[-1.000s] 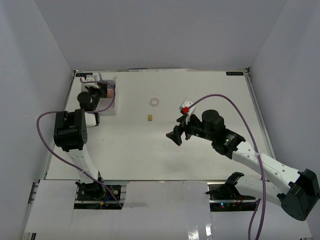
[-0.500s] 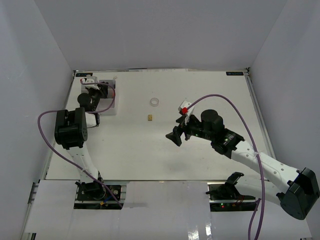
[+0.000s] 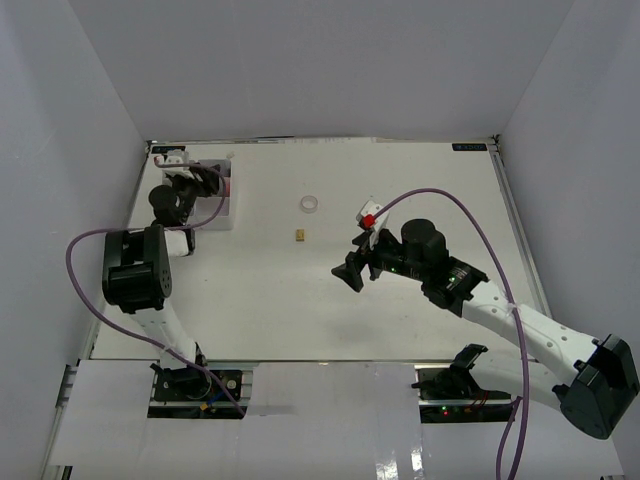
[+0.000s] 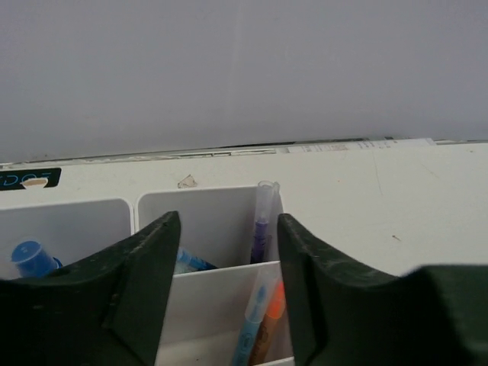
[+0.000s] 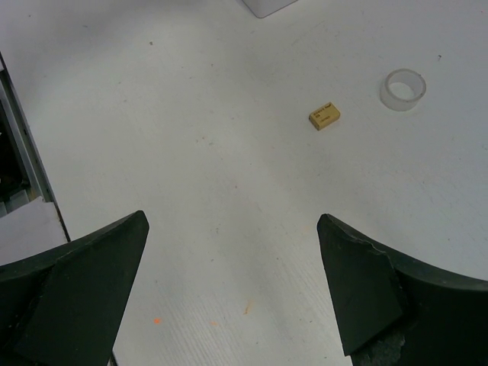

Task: Sort the stationery into containers
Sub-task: Place the pen in the storage box, then pick up the stationery from the center of the board.

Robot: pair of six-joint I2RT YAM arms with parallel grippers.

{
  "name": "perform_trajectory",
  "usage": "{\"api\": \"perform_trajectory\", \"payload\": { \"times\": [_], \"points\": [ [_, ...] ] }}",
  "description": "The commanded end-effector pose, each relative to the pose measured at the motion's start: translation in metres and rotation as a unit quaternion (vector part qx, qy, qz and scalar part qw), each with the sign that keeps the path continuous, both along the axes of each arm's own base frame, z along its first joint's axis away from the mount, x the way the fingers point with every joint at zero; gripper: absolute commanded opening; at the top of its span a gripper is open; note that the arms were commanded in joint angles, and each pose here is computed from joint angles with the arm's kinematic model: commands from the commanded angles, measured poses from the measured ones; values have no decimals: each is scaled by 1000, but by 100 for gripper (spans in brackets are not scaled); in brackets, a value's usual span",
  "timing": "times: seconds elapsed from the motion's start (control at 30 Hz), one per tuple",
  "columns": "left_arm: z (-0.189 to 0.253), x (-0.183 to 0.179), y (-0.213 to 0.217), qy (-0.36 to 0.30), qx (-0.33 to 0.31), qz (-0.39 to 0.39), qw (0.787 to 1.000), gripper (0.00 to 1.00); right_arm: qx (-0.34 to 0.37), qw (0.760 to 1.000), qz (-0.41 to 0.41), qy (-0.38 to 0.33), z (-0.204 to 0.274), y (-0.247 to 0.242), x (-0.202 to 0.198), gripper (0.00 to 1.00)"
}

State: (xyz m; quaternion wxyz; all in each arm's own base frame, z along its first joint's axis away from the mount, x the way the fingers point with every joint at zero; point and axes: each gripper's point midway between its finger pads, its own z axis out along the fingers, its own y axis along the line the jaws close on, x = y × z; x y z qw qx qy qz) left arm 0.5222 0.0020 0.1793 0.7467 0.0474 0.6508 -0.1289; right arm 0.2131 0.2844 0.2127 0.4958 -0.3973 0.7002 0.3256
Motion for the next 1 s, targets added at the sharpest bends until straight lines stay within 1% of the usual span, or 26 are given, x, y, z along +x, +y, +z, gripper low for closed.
{"api": "perform_trajectory", "payload": {
  "times": [0.0,0.03,0.07,0.1,0.13,0.17,0.2,0.27,0.3,0.37,0.4,0.47,0.5,0.53,0.6,0.63,0.7,0.73,0.8,0.83,0.87,0.9,0.93,0.97],
  "points": [
    [67,-19,-2,-44,-4,-2,999,67,23,999,-13,-26,20,-2,5,98],
    [59,-22,-3,-12,-10,-3,1000,79,25,999,-17,-26,20,-3,5,98],
    [80,-26,-5,-16,-15,-5,1000,84,25,999,-21,-26,20,-4,6,98],
    [84,-28,-7,-4,-18,-9,1000,88,25,999,-23,-26,20,-5,6,98],
    [71,-30,-12,45,-26,-12,999,93,28,999,-29,-27,22,-7,6,98],
    [90,-33,-15,41,-25,-13,999,96,28,999,-38,-27,21,-9,8,98],
    [80,-37,-24,77,-29,-20,996,98,28,998,-42,-29,22,-10,9,98],
    [85,-44,-36,95,-29,-26,995,98,22,998,-56,-28,19,-15,11,98],
    [88,-53,-55,111,-18,-41,993,98,23,997,-64,-24,19,-17,12,98],
    [88,-62,-77,125,-3,-38,991,98,23,996,-82,-14,18,-21,14,98],
    [79,-73,-101,151,6,-55,987,98,19,996,-88,-10,15,-24,13,98],
    [75,-83,-118,178,-1,-57,982,98,14,994,-108,-4,10,-30,16,98],
    [67,-92,-134,208,-5,-71,976,98,16,993,-117,0,8,-33,15,98],
    [59,-95,-143,234,-26,-74,969,98,16,992,-122,3,5,-35,15,98],
    [40,-106,-163,283,-32,-83,955,98,6,989,-145,13,-6,-45,14,98],
    [34,-106,-173,299,-41,-89,949,98,5,989,-148,13,-7,-48,13,98],
    [19,-112,-195,325,-26,-95,941,98,9,987,-158,15,-8,-52,12,98],
    [19,-109,-202,328,-23,-94,940,98,3,987,-158,20,-14,-55,10,98],
    [-15,-108,-213,375,3,-76,924,98,4,986,-165,21,-15,-59,8,98],
    [-12,-101,-219,377,5,-72,924,96,-2,985,-170,25,-20,-62,8,98],
    [-35,-98,-221,403,20,-57,913,96,-3,985,-172,26,-21,-63,7,98],
    [-48,-102,-223,423,33,-48,904,95,-1,984,-175,25,-21,-65,6,98],
    [-46,-94,-224,422,38,-33,905,91,-5,984,-179,27,-24,-68,6,98],
    [-54,-94,-225,432,42,-27,901,89,-5,983,-180,26,-24,-69,6,98]
  ]
}}
